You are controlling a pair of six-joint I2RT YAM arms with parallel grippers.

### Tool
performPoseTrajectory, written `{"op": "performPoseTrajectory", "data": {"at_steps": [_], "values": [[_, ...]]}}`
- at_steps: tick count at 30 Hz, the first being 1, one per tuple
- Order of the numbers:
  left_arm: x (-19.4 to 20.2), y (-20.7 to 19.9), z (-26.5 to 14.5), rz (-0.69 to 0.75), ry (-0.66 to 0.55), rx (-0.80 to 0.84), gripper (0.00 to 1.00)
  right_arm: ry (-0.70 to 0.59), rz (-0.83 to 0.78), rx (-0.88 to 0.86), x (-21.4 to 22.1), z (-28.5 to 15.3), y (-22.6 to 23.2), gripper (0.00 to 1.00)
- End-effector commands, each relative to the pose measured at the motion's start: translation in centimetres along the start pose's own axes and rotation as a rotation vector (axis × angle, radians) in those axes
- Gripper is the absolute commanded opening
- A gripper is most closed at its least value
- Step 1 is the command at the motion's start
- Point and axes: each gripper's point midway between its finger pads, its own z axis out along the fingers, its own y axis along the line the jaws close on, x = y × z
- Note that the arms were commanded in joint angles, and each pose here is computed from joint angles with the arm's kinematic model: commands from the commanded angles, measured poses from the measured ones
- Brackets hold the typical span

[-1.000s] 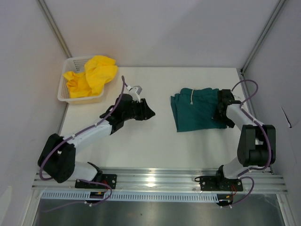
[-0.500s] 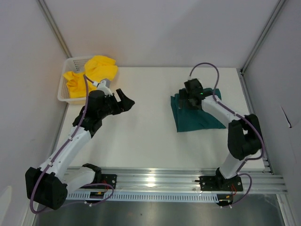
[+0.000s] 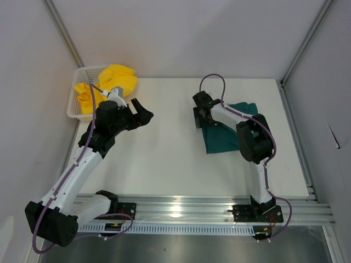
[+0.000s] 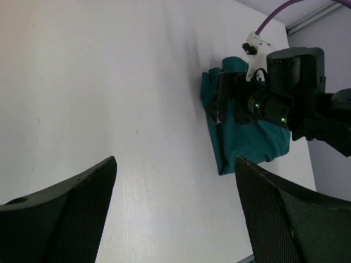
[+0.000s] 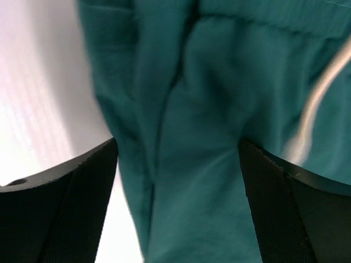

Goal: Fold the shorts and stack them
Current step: Neatly place the folded shorts to the corner

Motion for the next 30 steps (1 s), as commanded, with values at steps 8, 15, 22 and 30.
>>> {"op": "performPoseTrajectory", "data": {"at_steps": [8, 15, 22, 30], "values": [[-2.2, 1.1, -0.3, -0.006, -0.069, -0.046, 0.89, 0.164, 0.177, 0.120, 3.7, 3.1, -11.7, 0.83], [-6.0, 3.3, -0.8, -0.063, -0.162, -0.149, 0.95, 0.114, 0.229, 0.164, 2.5, 1.6, -15.0, 0.91], [-11.2, 7.6, -0.8, -0.248, -0.324, -0.346, 0.99, -0.129, 0.343, 0.202, -0.7, -5.4, -15.0, 0.99], [-12.6, 15.2, 2.5, -0.443, -0.310, -0.587, 0.99, -0.404, 0.470, 0.016, -1.5, -12.8, -11.9, 0.99]]}}
